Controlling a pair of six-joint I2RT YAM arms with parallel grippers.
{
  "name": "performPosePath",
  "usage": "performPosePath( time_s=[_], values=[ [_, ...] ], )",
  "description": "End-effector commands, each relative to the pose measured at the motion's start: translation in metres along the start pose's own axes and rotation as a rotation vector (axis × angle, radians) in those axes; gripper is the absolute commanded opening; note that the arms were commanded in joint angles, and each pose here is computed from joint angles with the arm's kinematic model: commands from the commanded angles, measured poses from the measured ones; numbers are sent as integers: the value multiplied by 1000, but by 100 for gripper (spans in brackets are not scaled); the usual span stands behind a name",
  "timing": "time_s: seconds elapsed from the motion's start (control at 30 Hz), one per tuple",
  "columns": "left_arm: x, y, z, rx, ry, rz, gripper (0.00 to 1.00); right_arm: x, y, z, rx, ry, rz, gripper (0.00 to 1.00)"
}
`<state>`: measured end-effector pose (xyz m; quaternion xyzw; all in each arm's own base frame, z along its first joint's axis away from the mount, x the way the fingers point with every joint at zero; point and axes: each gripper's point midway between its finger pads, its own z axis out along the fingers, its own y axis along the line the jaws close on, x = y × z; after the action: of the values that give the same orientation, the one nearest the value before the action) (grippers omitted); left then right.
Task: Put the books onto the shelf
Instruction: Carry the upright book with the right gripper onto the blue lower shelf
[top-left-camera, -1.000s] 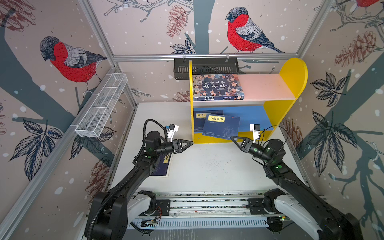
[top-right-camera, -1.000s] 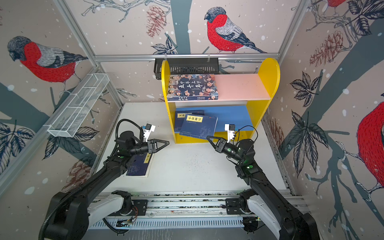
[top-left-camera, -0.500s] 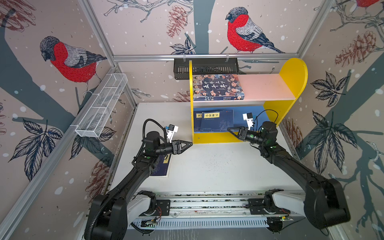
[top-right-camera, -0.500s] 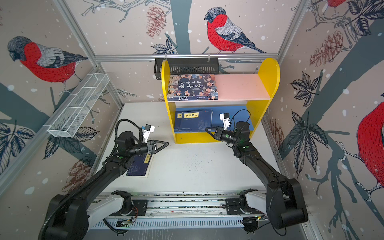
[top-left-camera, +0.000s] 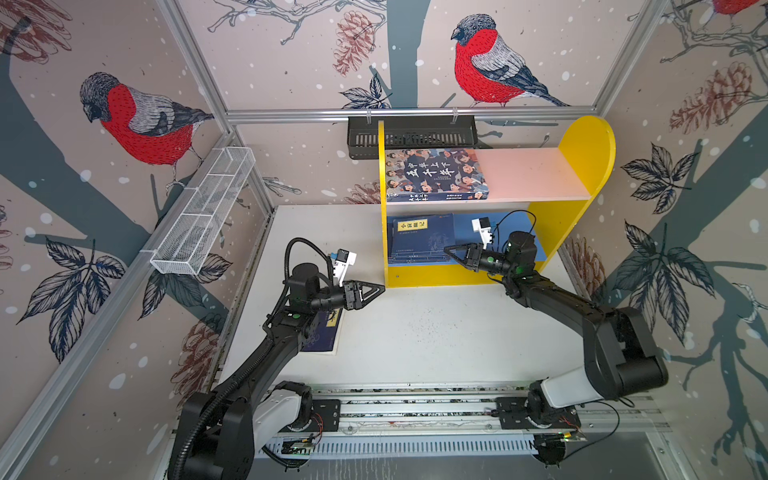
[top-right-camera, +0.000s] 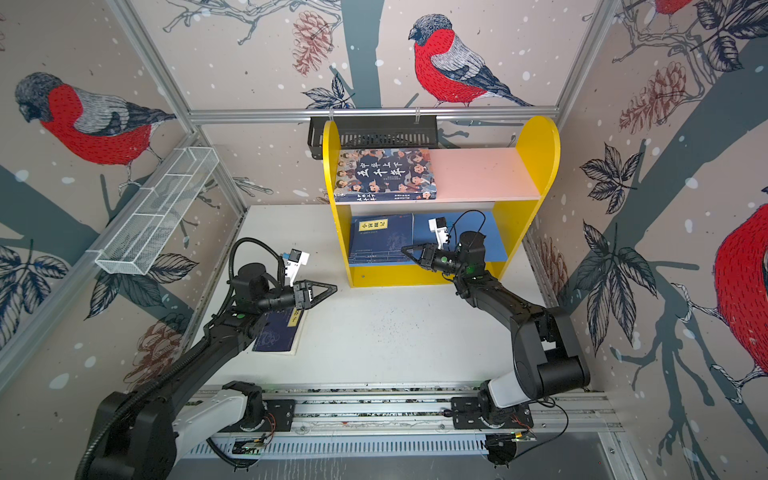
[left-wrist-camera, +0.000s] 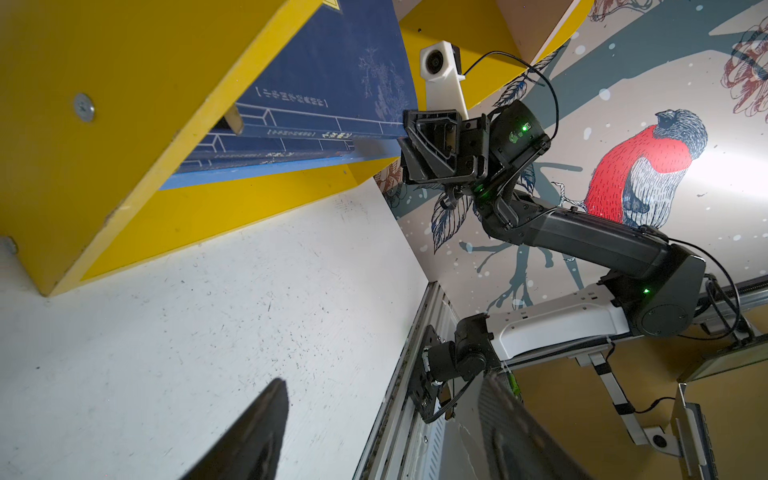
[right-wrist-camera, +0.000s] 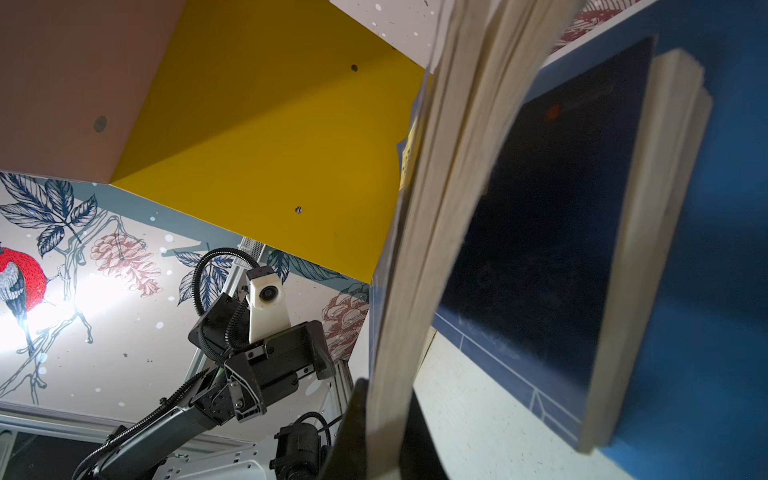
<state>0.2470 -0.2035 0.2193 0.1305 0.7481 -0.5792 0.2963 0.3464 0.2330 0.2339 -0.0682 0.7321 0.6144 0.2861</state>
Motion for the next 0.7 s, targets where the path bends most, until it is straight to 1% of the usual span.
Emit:
performPosePath(
  time_s=[0.0,0.23,0.4,0.43,0.47,0.57,0.63,0.67],
  values=[
    [-1,0,-1,-2,-6,17,73,-4,14,3,-57,8,-56,0],
    [-1,-1,-1,-1,-7,22,73,-1,4,4,-12,20,-42,2],
    [0,-1,-2,-2,-9,22,73,-2,-15,4,84,8,-29,18],
    [0,-1,-2,-2,-9,23,73,-1,-17,5,95,8,-25,23],
    [0,-1,-2,-2,-9,26,73,-1,-20,5,109,6,-22,26],
    [1,-1,-2,-4,-9,25,73,-1,-28,6,158,-5,-16,30],
    [0,-1,-2,-4,-9,27,73,-2,-33,8,195,-13,-12,38],
    [0,-1,-2,-6,-11,28,73,-2,-36,9,214,-16,-11,40]
  ],
)
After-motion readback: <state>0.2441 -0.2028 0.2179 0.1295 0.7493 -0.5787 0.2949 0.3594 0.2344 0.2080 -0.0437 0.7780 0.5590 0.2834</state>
